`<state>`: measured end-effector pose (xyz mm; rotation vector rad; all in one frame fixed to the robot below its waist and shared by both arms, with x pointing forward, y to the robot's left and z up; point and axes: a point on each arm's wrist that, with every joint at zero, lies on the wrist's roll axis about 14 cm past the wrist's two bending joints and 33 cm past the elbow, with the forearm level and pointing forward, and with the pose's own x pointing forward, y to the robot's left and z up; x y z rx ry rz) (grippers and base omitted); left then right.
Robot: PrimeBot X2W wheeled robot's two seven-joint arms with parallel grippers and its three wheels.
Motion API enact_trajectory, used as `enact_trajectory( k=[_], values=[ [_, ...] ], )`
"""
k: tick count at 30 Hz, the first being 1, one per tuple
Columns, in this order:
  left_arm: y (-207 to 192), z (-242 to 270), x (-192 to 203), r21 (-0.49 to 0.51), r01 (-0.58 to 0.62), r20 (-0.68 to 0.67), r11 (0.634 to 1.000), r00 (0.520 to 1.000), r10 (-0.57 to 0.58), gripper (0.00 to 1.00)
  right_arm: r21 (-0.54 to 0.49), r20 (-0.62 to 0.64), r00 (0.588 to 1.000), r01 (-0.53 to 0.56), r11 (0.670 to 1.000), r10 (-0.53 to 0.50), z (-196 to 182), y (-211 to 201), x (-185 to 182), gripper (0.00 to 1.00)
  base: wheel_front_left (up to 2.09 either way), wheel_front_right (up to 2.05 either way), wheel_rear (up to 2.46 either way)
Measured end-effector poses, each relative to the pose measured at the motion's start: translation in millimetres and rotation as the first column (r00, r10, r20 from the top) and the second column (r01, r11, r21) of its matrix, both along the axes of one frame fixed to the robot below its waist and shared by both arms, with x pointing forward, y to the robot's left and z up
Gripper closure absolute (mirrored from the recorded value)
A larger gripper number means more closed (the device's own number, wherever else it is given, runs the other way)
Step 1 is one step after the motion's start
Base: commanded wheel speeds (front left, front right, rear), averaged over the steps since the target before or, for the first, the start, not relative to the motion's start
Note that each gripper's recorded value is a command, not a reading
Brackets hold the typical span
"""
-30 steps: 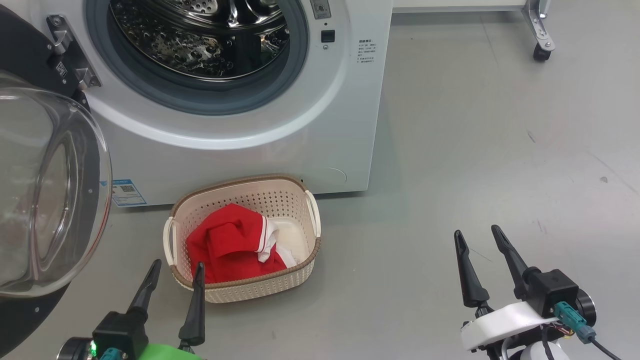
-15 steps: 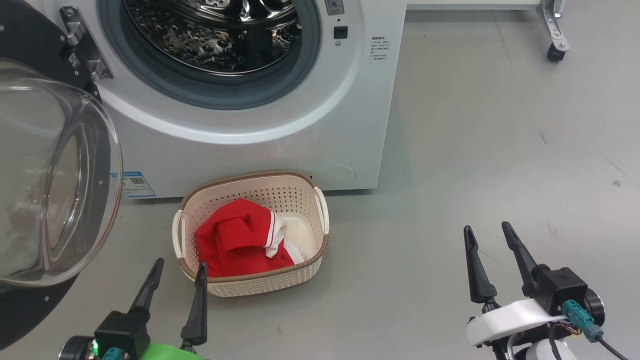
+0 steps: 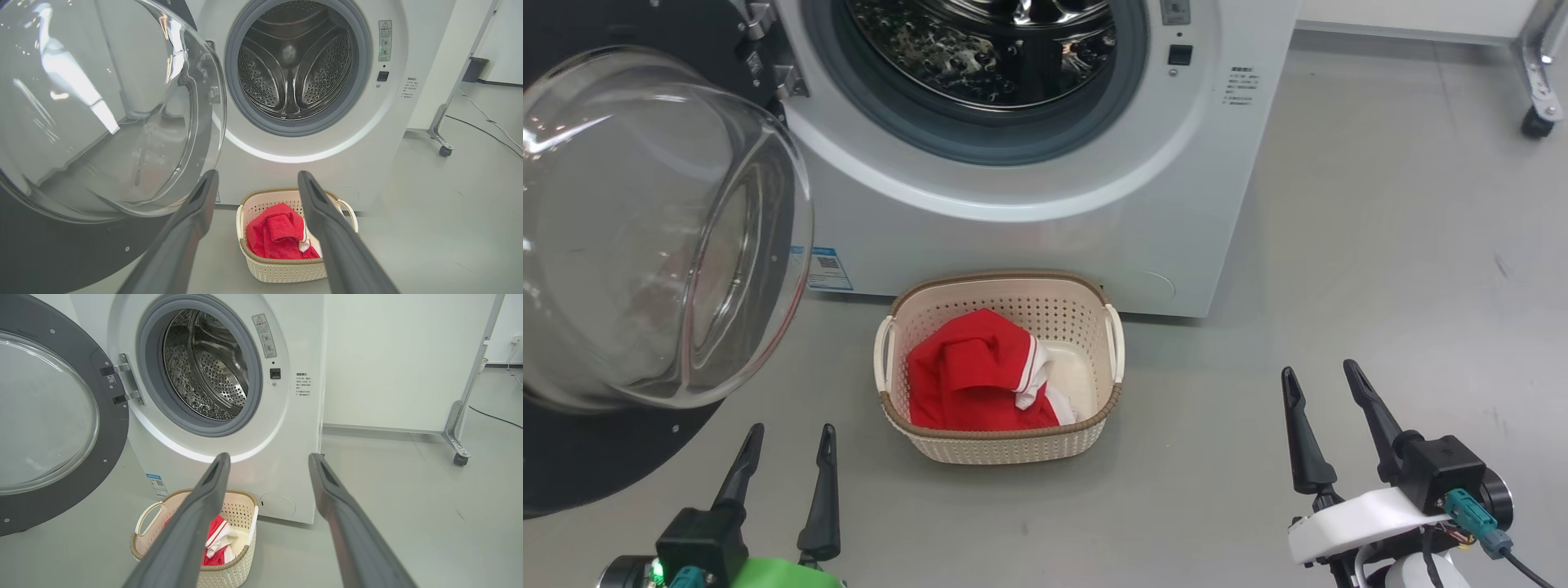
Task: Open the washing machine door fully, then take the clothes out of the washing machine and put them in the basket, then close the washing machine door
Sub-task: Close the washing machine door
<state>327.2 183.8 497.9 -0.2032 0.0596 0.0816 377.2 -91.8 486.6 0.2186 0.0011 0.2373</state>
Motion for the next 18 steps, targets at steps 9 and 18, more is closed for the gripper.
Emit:
enact_trajectory(
  k=[9,18],
  values=[
    [35.9,-1.6,-22.8,0.014,-0.130,-0.007,0.991,0.991,0.131,0.00,0.008,0.002,0.993,-0.120,0.993,0.120,-0.2,38.7,6.0,0.00,0.00,0.00,0.00],
    [63.5,0.7,-48.7,0.019,-0.240,0.000,0.970,0.971,0.241,0.00,0.008,0.005,0.973,-0.232,0.973,0.232,1.0,75.8,4.8,0.00,0.00,0.00,0.00]
  ],
)
